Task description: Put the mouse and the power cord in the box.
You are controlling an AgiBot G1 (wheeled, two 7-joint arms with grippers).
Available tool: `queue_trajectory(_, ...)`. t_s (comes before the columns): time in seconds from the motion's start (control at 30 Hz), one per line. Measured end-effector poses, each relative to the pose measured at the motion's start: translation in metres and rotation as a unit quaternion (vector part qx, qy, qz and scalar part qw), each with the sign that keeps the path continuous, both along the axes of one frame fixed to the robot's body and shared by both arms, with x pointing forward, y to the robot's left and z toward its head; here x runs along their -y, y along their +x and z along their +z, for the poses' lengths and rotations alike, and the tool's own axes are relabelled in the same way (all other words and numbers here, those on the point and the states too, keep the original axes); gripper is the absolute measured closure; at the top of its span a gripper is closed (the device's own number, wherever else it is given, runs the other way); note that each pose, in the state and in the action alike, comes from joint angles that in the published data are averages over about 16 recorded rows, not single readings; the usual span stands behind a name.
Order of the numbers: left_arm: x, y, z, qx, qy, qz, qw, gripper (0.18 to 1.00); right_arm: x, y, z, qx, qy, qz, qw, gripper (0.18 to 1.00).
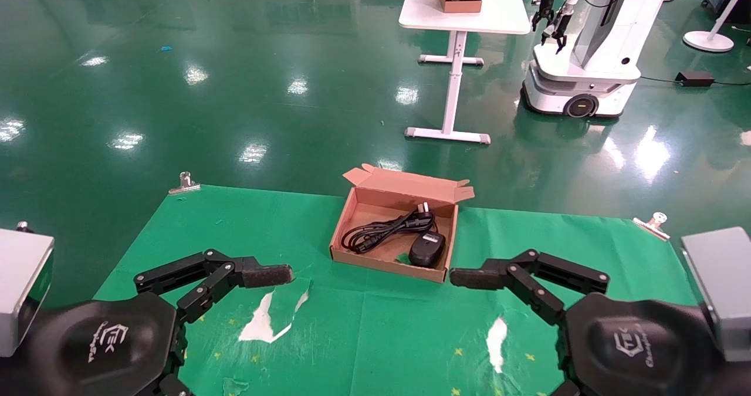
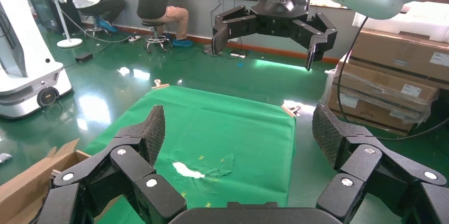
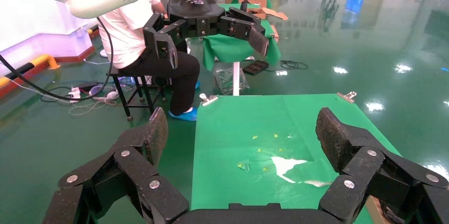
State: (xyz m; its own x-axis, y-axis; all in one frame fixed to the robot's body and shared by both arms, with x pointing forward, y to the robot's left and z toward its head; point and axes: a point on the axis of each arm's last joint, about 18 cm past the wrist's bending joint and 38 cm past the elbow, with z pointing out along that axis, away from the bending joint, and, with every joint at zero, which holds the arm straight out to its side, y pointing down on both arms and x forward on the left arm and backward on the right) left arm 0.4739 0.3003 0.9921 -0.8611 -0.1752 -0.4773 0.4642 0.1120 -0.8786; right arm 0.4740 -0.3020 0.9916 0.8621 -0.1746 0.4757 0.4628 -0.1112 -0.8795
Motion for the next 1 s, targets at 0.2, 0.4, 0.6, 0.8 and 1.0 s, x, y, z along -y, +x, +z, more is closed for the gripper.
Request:
queue_trajectory(0.2, 0.0000, 0.0005, 0.0000, 0.000, 0.000, 0.001, 1.0000, 0.184, 0.0001, 0.0004, 0.0002, 0.000, 0.000, -0.001, 1.000, 0.178)
queue_trajectory(0.4, 0.0001, 0.0008, 0.0000, 0.000, 0.000, 0.001, 1.0000, 0.184, 0.0001, 0.0007, 0.0002, 0.000, 0.000, -0.001, 1.000, 0.178)
queue_trajectory(0.6, 0.0001, 0.0010, 0.0000, 0.000, -0.001, 0.001, 1.0000, 0.184, 0.0001, 0.0009, 0.0002, 0.001, 0.000, -0.001, 1.000, 0.178)
queue_trajectory(0.8, 0.0002, 0.0012, 0.0001, 0.000, -0.001, 0.001, 1.0000, 0.184, 0.0001, 0.0011, 0.0003, 0.001, 0.000, -0.001, 1.000, 0.178)
queue_trajectory(1.0, 0.0002, 0.0014, 0.0000, 0.000, -0.001, 0.001, 1.0000, 0.184, 0.0001, 0.0013, 0.0003, 0.001, 0.000, -0.002, 1.000, 0.178)
